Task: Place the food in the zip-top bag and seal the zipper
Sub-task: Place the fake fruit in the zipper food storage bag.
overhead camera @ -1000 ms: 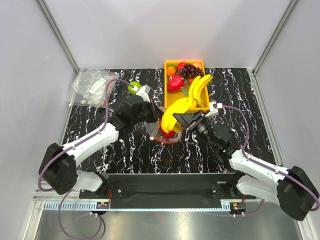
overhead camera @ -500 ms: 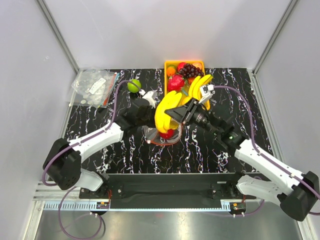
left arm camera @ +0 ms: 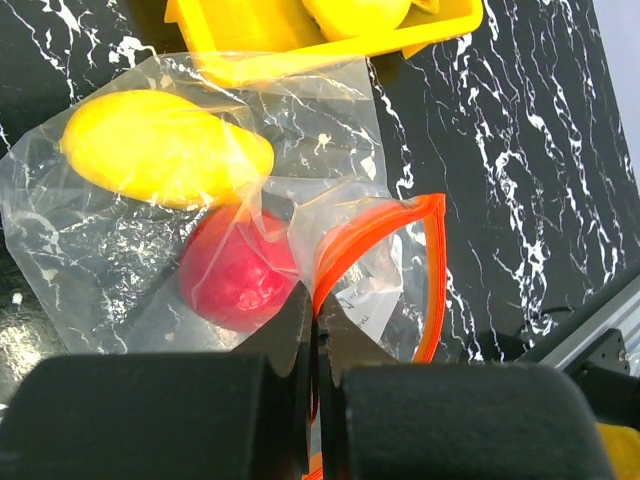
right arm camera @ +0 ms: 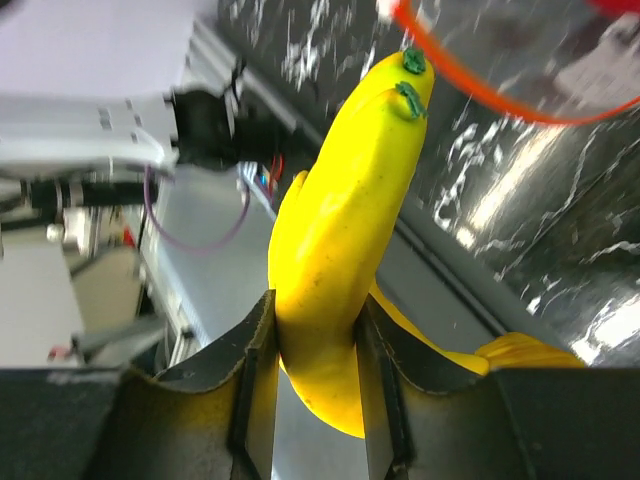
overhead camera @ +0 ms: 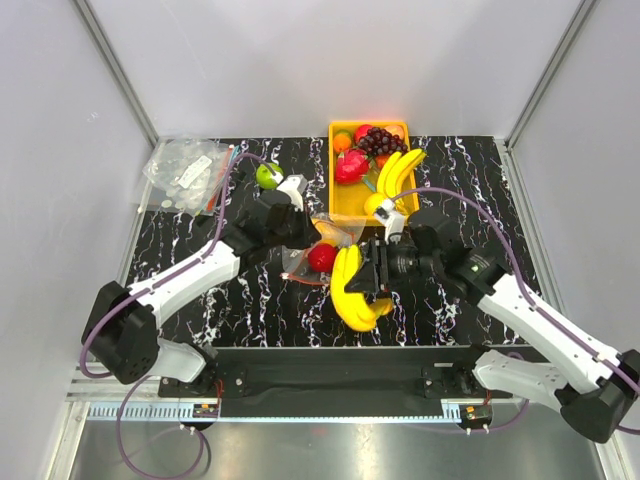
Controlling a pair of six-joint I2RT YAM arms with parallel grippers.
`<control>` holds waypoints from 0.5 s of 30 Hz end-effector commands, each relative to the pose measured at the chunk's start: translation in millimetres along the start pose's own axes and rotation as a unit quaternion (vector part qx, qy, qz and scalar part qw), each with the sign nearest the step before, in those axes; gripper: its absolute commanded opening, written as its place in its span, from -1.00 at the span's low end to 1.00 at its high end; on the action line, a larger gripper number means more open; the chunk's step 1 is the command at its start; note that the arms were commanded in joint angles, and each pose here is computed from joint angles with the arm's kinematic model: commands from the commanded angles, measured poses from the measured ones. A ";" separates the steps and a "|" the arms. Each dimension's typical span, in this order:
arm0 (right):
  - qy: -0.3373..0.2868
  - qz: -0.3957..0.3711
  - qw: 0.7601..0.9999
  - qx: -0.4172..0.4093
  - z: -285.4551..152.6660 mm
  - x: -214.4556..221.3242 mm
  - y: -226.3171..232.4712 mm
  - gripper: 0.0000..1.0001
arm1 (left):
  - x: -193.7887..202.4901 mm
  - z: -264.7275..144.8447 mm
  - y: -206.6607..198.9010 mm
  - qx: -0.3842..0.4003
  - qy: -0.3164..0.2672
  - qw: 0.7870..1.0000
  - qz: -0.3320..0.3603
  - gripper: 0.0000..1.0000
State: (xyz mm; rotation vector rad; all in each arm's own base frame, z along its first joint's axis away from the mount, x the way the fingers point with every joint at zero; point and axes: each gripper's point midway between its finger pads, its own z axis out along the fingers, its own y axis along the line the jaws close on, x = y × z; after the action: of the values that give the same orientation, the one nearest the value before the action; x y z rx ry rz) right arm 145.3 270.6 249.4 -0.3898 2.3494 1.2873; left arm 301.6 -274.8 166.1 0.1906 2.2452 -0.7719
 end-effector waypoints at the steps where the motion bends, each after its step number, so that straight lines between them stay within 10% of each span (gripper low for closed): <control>1: 0.093 -0.018 0.994 -0.060 1.1 27.5 14.4 -0.51 | -27.5 -16.1 -21.8 0.040 -0.036 0.998 0.035 -1.00; 15: 0.164 0.030 0.981 -0.096 80.7 1.2 4.5 -0.57 | -22.4 -38.1 -49.0 0.142 -0.072 0.985 0.066 -1.00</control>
State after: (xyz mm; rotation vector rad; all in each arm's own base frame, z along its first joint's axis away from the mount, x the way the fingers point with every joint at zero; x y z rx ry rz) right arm 153.5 322.4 182.2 -0.5559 2.6503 1.4734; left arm 280.8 -281.6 197.9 0.3406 2.1001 -0.9088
